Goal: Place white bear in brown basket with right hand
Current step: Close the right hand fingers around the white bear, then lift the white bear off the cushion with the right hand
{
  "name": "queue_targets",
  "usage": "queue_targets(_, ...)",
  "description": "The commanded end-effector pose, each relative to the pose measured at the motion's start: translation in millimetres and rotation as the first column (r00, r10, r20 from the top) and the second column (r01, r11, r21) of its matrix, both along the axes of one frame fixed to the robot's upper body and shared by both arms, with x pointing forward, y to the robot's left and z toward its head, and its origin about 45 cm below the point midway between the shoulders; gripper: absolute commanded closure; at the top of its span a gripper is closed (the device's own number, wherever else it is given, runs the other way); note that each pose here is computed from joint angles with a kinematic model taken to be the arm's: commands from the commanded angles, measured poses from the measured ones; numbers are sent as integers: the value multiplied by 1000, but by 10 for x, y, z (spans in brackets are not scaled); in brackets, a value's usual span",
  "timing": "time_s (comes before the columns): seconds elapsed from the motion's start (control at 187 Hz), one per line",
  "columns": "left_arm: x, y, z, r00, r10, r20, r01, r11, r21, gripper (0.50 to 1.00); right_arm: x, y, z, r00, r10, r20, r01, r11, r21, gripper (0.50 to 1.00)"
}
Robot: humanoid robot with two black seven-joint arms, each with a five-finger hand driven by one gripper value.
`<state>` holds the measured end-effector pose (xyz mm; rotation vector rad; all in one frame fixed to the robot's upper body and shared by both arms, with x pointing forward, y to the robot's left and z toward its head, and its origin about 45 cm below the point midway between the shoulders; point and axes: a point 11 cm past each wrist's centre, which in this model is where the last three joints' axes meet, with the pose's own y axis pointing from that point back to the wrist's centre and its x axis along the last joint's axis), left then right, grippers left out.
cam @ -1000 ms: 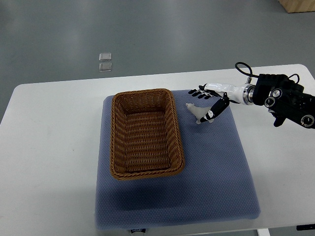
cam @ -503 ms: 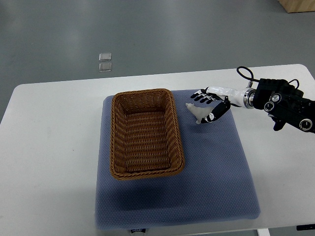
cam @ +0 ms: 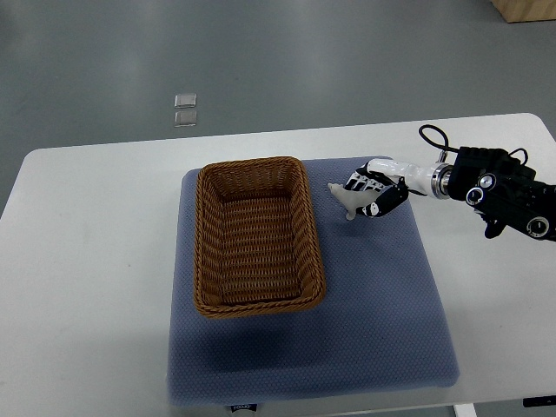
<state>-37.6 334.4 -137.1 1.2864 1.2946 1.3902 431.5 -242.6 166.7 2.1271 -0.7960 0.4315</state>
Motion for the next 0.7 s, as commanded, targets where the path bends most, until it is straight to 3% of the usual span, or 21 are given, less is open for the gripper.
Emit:
queue_targets(0.0,0,1,0,1000,0,0,0,1000,0,500,7,-6,7,1000,1,6,-1,1000,-4,926)
queue_targets(0.091,-1,6,1,1000,0,0,0,1000,2,500,27,-4,42,1000,2,11,-2,1000,-4,1000)
queue_targets(0.294,-3,6,1,1000,-3,-1,3,1000,2,500,138,33,284,998,19,52,-19,1000,2,1000)
queue_targets(0.513,-2,-5,0,1000,-4,-1,4,1000,-1,500,326,14,844,989,47,140,-48,999,-1,1000)
queue_targets(0.695,-1,-10,-1,1000,-4,-1,4,1000,-3,500,324,197,1080,979,100,180,-103,995,8,1000)
